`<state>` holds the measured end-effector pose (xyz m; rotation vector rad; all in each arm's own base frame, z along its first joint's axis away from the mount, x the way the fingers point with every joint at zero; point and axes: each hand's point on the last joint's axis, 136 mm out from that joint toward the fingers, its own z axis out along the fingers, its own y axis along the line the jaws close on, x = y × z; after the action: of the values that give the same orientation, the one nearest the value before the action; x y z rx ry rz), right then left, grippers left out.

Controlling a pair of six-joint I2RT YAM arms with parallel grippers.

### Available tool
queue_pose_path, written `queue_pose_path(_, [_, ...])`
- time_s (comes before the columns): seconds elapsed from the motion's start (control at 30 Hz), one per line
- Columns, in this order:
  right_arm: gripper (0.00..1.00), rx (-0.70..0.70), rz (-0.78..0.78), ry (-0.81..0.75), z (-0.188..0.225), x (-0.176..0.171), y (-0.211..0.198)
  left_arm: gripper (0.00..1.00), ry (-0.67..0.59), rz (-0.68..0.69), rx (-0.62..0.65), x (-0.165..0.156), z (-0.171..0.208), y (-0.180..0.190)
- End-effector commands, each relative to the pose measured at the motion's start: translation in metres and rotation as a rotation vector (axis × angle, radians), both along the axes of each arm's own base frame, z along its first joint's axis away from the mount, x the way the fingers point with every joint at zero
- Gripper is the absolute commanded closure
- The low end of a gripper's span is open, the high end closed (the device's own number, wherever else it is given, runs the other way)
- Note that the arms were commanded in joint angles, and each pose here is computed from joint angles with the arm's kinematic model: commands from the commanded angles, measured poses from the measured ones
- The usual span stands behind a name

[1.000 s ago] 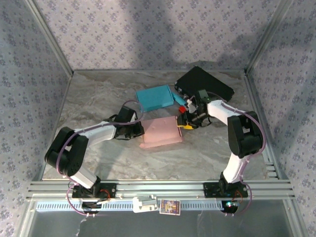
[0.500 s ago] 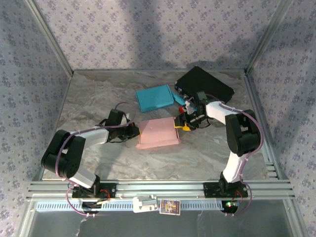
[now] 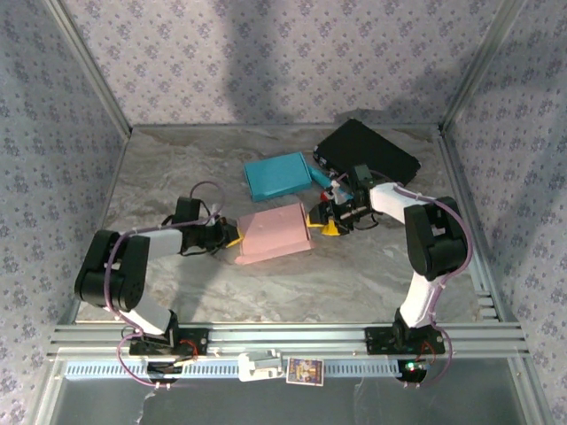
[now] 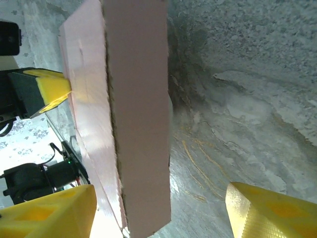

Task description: Fold the paper box

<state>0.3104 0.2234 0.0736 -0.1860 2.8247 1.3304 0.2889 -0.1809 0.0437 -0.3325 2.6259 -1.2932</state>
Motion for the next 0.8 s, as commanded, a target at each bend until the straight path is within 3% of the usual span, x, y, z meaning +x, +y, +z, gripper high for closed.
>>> queue_pose_path(0.0, [0.28,0.068,-0.002,0.012,0.011,0.003,0.014,0.95,-0.013,-0.061,-0.093,0.005,0.02,-0.014])
queue_pose_path(0.3, [0.29,0.152,-0.018,0.07,0.02,0.012,0.042,0.95,0.041,-0.061,-0.106,0.009,0.016,-0.016])
queue_pose_path(0.57, [0.52,0.23,-0.124,0.175,0.038,0.025,0.053,0.91,0.048,-0.057,-0.118,0.014,0.025,-0.018])
queue_pose_path(0.77, [0.55,0.241,-0.197,0.263,0.047,0.028,0.053,0.82,0.029,-0.051,-0.095,0.019,0.035,-0.017])
